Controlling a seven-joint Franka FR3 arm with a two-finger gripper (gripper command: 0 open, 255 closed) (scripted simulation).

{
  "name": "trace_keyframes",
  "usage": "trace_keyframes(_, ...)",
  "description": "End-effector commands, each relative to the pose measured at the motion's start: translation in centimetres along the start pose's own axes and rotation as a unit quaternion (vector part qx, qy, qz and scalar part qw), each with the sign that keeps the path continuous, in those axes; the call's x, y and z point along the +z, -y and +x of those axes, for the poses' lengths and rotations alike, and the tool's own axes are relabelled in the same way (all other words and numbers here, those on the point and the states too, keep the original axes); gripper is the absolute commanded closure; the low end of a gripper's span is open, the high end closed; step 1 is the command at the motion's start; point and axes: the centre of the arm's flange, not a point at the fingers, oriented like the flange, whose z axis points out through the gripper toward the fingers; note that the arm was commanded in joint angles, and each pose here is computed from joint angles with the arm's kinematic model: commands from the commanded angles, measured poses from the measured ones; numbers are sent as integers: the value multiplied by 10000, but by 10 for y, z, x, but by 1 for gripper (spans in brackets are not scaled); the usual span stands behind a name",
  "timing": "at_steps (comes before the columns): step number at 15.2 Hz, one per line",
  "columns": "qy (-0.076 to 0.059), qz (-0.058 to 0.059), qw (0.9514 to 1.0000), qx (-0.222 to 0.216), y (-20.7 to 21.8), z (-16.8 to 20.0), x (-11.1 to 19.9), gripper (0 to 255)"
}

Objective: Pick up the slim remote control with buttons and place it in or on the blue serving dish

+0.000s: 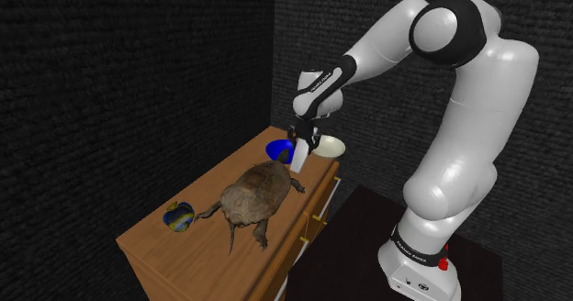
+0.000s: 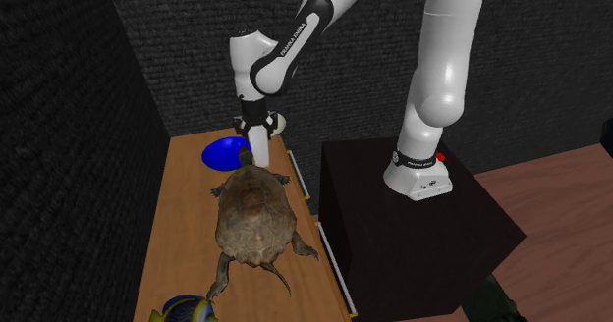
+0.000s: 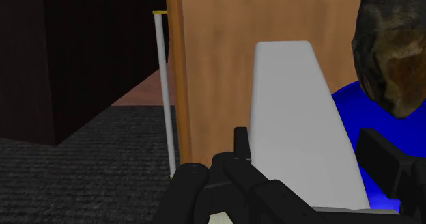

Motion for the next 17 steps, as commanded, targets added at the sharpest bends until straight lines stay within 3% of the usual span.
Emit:
trace_keyframes(1,1,0,10000,-1,25,13,1,255)
trace_keyframes(8,1,0,10000,-1,105,60,1,255)
trace_keyframes(17,1,0,10000,-1,109,62,43,255)
